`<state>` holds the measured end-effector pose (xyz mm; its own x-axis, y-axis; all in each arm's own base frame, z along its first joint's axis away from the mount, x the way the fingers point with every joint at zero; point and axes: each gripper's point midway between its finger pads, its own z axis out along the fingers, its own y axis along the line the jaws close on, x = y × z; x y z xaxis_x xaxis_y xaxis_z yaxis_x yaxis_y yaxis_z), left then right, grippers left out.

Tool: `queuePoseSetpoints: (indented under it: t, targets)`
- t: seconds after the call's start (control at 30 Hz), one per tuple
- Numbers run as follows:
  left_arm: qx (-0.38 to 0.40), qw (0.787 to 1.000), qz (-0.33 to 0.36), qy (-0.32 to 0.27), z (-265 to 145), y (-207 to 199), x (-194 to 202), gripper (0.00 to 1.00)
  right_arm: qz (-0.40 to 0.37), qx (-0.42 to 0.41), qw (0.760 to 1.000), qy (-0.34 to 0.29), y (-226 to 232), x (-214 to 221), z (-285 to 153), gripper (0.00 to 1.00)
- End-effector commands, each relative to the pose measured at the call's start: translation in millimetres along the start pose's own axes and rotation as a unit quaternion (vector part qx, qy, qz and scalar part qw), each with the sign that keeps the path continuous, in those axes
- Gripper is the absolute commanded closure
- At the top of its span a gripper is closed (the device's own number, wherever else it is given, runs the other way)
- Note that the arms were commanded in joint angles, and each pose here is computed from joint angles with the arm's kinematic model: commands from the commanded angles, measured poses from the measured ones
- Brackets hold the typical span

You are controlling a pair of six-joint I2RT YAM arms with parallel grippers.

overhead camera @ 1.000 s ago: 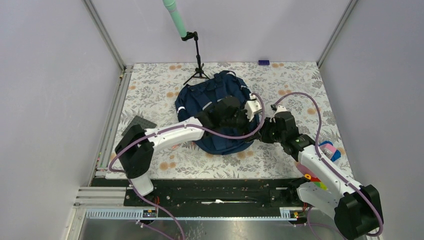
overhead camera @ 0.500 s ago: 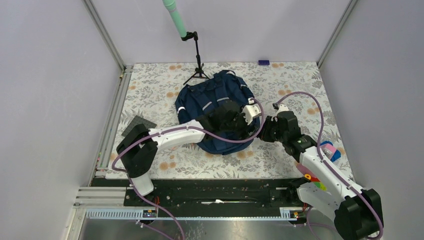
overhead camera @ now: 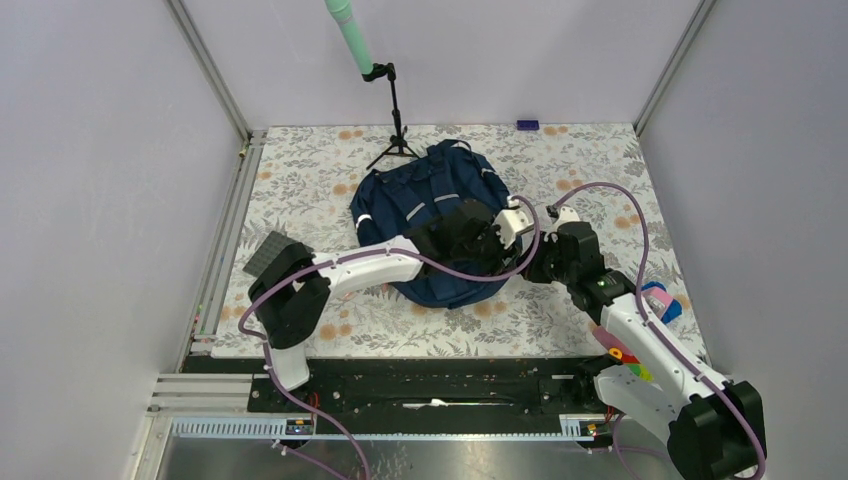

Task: Pack the student bag
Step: Zip the student bag at the center of the board.

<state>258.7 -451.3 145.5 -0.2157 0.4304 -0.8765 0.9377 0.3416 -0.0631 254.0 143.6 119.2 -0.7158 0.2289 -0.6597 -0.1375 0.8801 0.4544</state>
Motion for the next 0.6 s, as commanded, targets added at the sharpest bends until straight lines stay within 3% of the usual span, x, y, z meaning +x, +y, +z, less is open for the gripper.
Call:
queuePoseSetpoints:
  t: [0.0,0.1,0.2,0.37,0.57]
  targets:
    - [-0.055,0.998,0.021,-0.033,-0.9,24.2,-35.8,0.67,-0.048,-0.061,0.996,-0.054,29.0,-32.6,-13.6,1.00]
    - [-0.063,0.996,0.016,-0.054,-10.0,29.3,-51.1,0.90,-0.058,-0.063,0.995,-0.046,27.1,-26.7,-13.2,1.00]
    - [-0.057,0.996,0.003,-0.076,-17.5,29.9,-68.2,0.98,-0.060,-0.069,0.995,-0.039,27.5,-21.1,-12.7,1.00]
    - [-0.037,0.995,-0.021,-0.087,-17.1,34.3,-81.1,1.00,-0.078,-0.101,0.991,-0.044,40.1,-15.2,-18.9,1.00]
    - [-0.001,0.996,-0.029,-0.089,-24.8,43.7,-95.2,1.00,-0.107,-0.072,0.991,-0.023,37.7,5.1,-20.3,1.00]
